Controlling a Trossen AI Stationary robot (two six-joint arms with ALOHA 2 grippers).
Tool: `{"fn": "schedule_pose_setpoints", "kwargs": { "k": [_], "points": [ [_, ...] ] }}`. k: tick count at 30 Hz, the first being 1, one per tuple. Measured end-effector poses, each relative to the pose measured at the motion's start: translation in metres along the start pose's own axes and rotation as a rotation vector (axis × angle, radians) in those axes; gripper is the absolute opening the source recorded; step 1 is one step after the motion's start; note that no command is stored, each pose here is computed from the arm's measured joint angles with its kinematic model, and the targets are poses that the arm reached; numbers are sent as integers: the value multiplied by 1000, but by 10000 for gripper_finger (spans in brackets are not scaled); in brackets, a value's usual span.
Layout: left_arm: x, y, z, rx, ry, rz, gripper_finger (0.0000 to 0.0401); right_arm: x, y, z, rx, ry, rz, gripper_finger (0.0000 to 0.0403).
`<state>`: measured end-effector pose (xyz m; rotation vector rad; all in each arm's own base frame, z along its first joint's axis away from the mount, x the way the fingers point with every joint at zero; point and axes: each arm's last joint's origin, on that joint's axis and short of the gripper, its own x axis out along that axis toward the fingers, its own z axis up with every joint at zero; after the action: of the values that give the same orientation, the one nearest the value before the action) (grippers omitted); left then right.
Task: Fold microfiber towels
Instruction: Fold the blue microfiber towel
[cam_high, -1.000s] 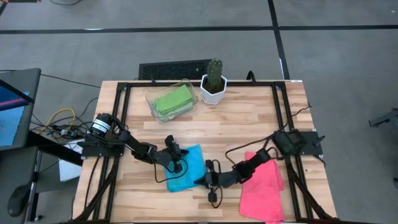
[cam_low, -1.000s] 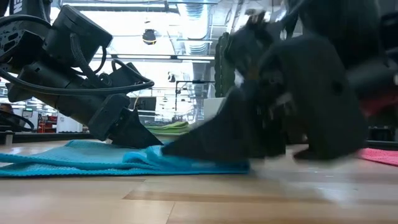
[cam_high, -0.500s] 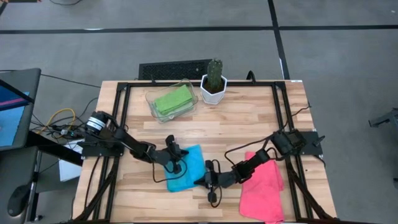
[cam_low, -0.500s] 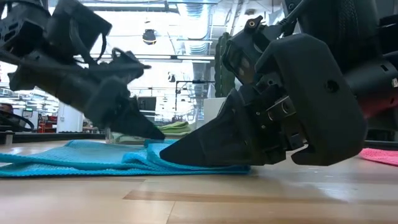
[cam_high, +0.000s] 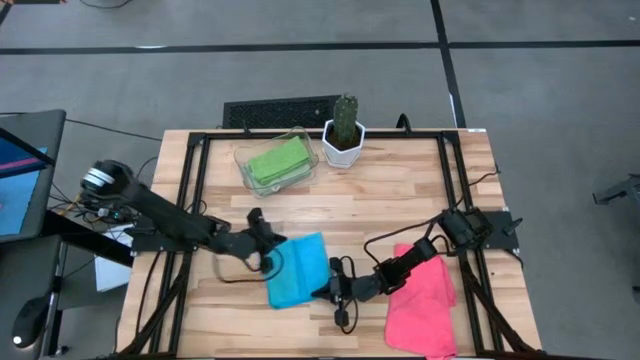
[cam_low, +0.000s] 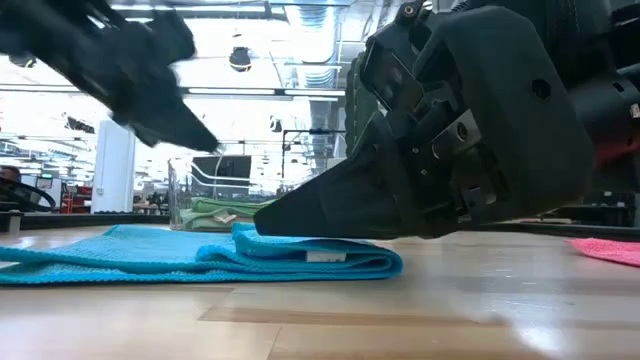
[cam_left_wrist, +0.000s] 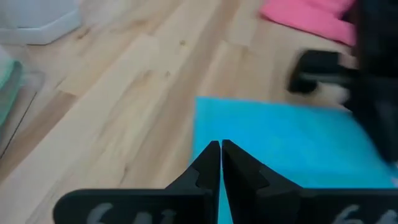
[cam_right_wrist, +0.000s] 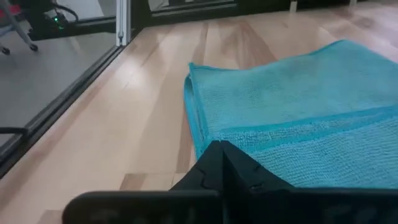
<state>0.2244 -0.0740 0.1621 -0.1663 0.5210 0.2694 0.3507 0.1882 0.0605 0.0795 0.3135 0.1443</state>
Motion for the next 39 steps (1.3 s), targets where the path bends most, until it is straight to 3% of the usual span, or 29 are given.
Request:
{"fn": "schedule_pose_setpoints", "kwargs": {
  "k": [3, 9, 17, 26, 39],
  "points": [
    [-28, 5, -1, 41, 60, -12, 12, -1, 0, 3, 0, -3, 0, 33],
    [-51, 25, -45, -58, 72, 106, 57, 0, -2, 5, 3, -15, -5, 54],
    [-46, 37, -83, -138, 46, 36, 94, 0, -3, 5, 2, -16, -5, 56],
    [-32, 29, -93, -88, 35, 0, 94, 2, -7, 6, 5, -15, -17, 56],
    [-13, 20, -110, -70, 116, 93, 87, 2, -7, 7, 6, -19, -18, 56]
  ]
}}
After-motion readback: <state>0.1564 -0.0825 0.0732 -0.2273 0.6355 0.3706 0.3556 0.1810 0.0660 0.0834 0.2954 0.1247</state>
